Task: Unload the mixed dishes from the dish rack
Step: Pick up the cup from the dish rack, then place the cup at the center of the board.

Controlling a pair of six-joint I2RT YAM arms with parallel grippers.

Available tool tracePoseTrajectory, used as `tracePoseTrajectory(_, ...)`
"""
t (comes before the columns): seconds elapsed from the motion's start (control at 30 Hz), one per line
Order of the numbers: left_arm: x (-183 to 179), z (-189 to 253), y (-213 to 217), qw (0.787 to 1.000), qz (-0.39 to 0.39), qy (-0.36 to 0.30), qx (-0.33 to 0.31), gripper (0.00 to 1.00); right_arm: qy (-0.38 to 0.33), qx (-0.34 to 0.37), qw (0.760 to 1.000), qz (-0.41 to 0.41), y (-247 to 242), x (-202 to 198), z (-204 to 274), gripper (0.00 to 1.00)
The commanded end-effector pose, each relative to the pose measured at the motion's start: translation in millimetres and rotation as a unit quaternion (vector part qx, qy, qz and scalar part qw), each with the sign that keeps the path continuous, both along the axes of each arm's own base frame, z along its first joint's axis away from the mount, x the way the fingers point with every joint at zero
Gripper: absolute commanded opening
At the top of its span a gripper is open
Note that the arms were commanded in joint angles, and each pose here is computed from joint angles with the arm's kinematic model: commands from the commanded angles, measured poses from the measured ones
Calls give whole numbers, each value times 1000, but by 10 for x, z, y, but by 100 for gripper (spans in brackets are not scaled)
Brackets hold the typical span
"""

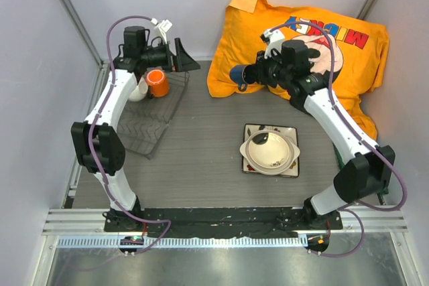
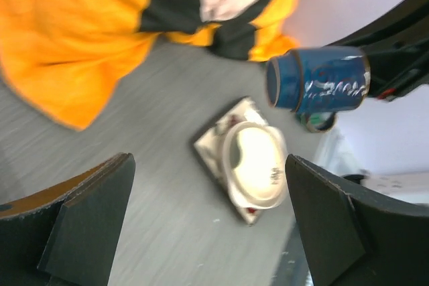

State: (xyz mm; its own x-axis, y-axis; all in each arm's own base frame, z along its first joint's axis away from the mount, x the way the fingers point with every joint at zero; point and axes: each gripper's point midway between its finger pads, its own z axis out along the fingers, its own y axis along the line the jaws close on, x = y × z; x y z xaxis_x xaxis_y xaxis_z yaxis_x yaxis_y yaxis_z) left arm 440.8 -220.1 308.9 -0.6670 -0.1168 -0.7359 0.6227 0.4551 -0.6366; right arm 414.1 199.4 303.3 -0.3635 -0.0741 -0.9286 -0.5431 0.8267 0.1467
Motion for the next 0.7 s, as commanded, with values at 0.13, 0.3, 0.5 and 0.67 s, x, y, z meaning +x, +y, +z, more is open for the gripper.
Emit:
tracePoseTrajectory(0.13, -61, -485, 579, 973, 72, -11, 219, 100, 54, -123, 989, -63, -137, 193, -403, 1)
tracePoseTrajectory(0.3, -114, -624, 793, 956, 94, -10, 279, 100, 79, -196, 975, -64, 4, 225, -689, 1)
tracePoseTrajectory(0.5, -187, -675, 995, 937, 110, -20, 331, 100, 117, -276, 952, -63, 71, 317, -1039, 1)
tracePoseTrajectory(0.67, -241, -711, 1125, 924, 116, -24, 364, 100, 140, -329, 933, -48, 195, 302, -1316, 1)
